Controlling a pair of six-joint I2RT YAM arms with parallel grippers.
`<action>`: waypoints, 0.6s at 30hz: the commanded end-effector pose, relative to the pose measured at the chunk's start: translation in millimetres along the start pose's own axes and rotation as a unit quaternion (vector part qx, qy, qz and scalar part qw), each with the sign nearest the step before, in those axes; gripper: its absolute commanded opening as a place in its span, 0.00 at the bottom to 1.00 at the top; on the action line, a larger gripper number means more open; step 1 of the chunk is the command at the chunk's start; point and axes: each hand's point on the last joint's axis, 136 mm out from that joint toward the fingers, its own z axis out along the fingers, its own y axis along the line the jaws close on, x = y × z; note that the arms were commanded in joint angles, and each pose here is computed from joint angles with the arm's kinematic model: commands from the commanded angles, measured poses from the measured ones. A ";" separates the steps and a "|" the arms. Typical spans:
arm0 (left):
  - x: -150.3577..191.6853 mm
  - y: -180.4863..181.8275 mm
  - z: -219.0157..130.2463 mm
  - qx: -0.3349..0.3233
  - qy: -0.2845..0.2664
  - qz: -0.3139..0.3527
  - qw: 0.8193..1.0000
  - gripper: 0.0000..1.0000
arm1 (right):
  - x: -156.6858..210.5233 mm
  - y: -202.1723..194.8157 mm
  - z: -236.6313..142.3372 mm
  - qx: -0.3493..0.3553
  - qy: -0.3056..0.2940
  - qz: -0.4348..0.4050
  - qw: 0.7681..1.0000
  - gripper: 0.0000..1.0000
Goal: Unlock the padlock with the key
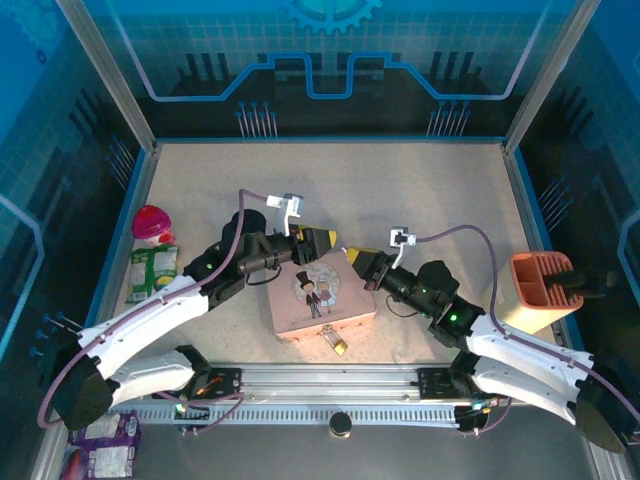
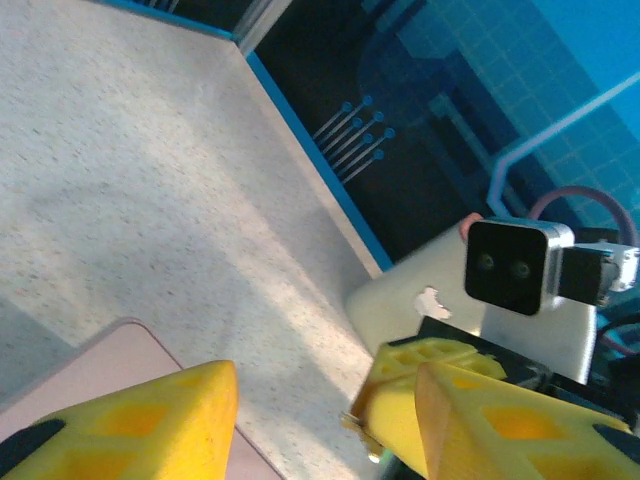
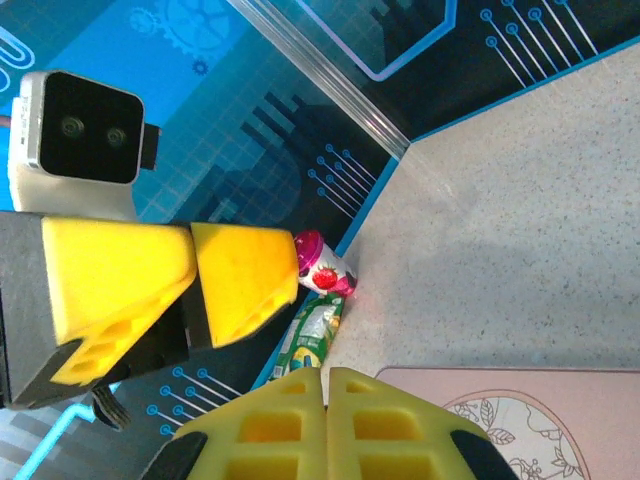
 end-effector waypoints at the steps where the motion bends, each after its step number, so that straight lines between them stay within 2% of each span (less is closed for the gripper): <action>1: 7.6 -9.7 3.8 0.038 0.021 -0.036 0.998 0.49 | -10.9 10.9 -0.4 -0.022 -0.034 -0.012 0.999 0.00; 6: 15.4 -10.5 9.4 0.058 0.031 -0.051 0.997 0.48 | -11.5 18.2 0.6 -0.044 -0.039 -0.008 0.998 0.00; 13: 18.5 -13.8 14.0 0.077 0.039 -0.062 0.994 0.40 | -7.8 21.2 4.5 -0.060 -0.037 -0.001 0.997 0.00; 14: 18.1 -14.1 14.2 0.078 0.038 -0.062 0.994 0.38 | -8.1 22.2 5.1 -0.062 -0.037 -0.001 0.997 0.00; 16: 17.6 -14.2 14.2 0.078 0.037 -0.064 0.994 0.28 | -7.3 22.5 6.0 -0.064 -0.036 0.000 0.997 0.00; 18: 18.7 -15.7 16.1 0.083 0.040 -0.068 0.993 0.25 | -6.4 19.7 5.2 -0.060 -0.041 0.003 0.997 0.00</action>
